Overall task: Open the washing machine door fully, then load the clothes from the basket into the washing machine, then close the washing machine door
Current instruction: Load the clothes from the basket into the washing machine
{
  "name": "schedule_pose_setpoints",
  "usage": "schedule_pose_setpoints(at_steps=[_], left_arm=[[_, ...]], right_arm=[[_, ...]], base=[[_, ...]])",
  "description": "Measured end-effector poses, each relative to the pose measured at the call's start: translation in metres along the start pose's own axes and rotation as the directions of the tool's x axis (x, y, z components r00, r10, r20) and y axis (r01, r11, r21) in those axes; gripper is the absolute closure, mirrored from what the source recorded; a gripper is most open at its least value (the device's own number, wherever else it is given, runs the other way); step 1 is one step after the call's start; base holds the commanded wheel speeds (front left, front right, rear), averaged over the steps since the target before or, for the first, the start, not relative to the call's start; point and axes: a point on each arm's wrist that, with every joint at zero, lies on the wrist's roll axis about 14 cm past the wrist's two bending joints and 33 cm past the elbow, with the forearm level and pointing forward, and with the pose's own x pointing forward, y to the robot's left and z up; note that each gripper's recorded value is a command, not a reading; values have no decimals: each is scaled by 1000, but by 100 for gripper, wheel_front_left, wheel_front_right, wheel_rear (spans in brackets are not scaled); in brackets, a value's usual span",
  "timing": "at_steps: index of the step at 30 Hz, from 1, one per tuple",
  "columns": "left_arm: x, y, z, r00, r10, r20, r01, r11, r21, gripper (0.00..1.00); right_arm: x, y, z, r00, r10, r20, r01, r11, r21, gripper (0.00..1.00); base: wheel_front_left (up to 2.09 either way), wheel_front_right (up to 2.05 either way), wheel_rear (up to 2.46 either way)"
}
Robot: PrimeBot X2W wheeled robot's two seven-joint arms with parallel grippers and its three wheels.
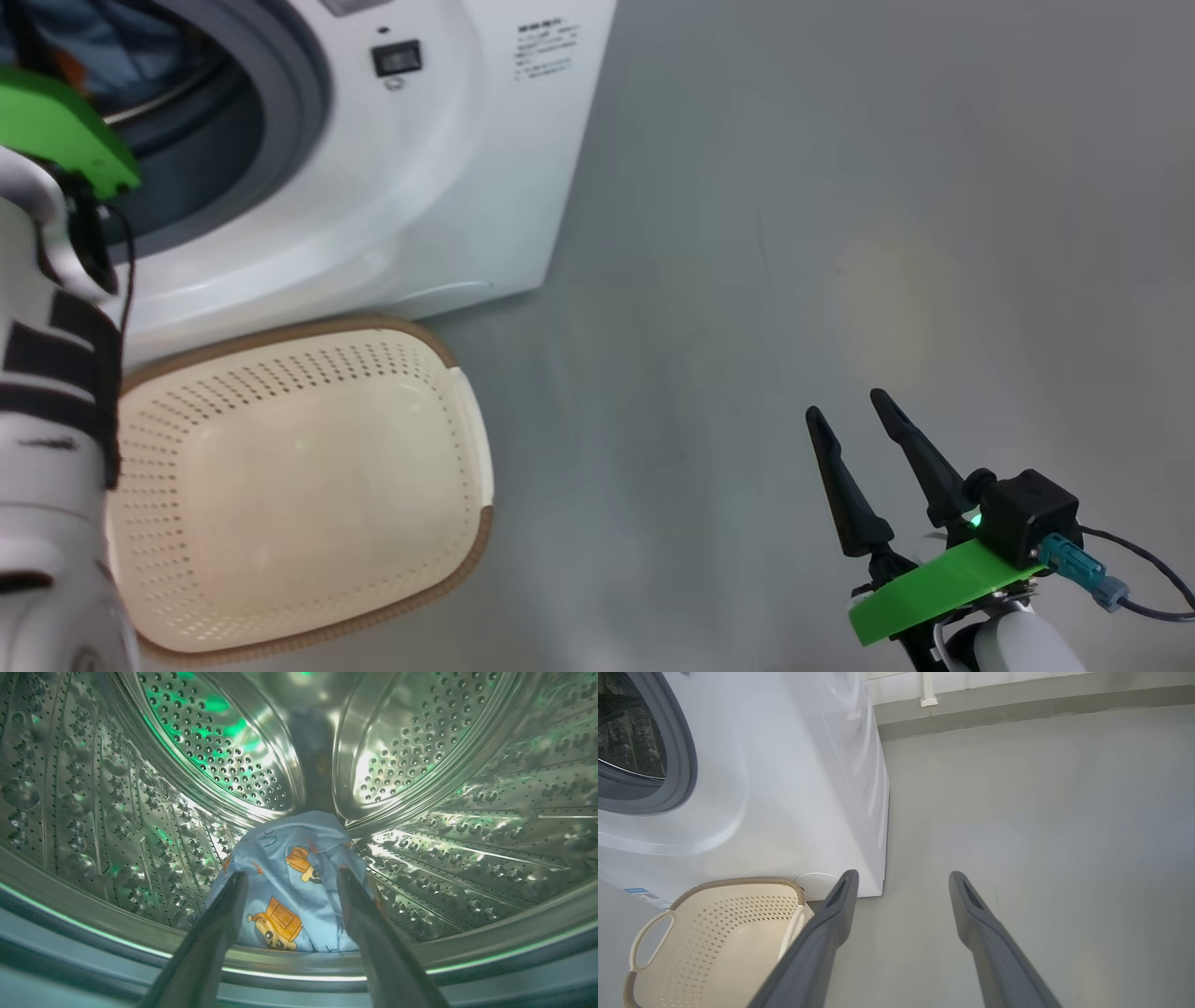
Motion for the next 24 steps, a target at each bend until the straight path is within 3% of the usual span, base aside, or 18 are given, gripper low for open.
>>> schedule_pose_setpoints(at_steps=[7,24], left_arm=[[-32,6,17,998,-3,61,5,1000,-17,0],[-130,26,-7,998,-26,59,26,1000,-13,0]], right_arm=[[0,13,15,998,47,45,-47,999,-2,0],[-14,34,43,984,118,131,-118,993,-4,0]], base=[[0,0,0],[0,0,0]])
